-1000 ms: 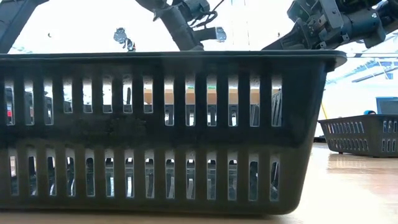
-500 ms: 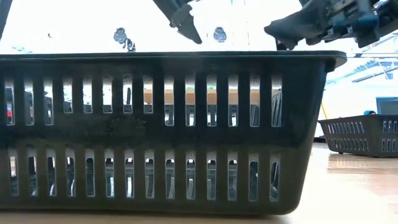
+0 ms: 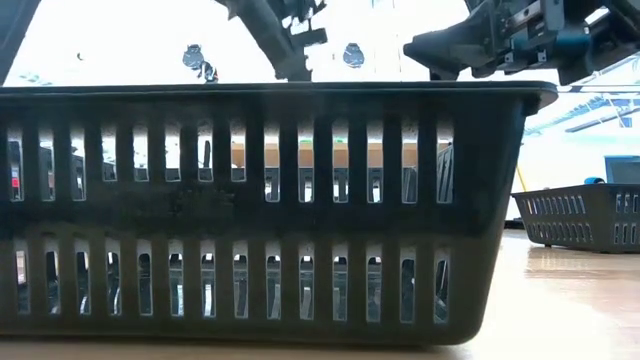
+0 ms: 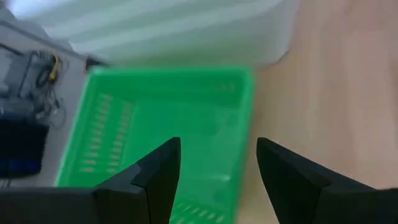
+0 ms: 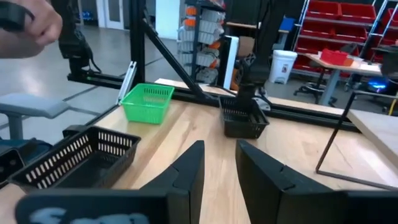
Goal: Stack baskets on shelf by color
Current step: Stack the green bin on top of the other green bin on the shelf
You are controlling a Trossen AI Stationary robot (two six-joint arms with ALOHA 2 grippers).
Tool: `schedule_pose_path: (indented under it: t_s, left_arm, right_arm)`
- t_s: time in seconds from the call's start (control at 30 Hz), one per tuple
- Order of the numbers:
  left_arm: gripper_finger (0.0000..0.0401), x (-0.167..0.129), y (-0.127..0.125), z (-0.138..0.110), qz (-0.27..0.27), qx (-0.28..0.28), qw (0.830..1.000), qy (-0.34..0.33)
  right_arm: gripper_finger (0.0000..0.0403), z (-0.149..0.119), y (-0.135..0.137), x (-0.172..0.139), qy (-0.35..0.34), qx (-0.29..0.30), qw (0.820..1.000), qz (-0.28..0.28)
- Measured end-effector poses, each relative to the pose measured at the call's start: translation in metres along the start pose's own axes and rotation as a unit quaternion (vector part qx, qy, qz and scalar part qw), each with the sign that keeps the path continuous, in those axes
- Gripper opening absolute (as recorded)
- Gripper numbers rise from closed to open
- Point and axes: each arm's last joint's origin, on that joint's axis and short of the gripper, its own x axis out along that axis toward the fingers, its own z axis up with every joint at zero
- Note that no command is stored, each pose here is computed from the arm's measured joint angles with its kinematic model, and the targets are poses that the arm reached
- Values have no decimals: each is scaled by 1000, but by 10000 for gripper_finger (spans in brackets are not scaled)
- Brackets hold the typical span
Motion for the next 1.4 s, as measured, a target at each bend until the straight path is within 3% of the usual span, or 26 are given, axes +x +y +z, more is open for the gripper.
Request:
schedule_pose_path:
  t_s: [0.13,0.3,0.47,0.8,1.4]
  left_arm:
    - [214,22,3,-9,-9,-1,1000,26]
    - [214,24,6,-12,-9,-15,999,32]
    - [214,18,-2,-4,-35,-47,998,2]
    - [214,15,-33,14,-65,-33,997,-17]
    - [213,17,-19,-1,-26,9,999,39]
  right_arm:
    - [84,-1,0,0,5,-4,1000,1]
    - [84,-1,0,0,5,-4,1000,1]
    - [84,-1,0,0,5,1,1000,1]
    - [84,-1,0,0,4,24,1000,0]
    - [84,-2,0,0,6,19,1000,0]
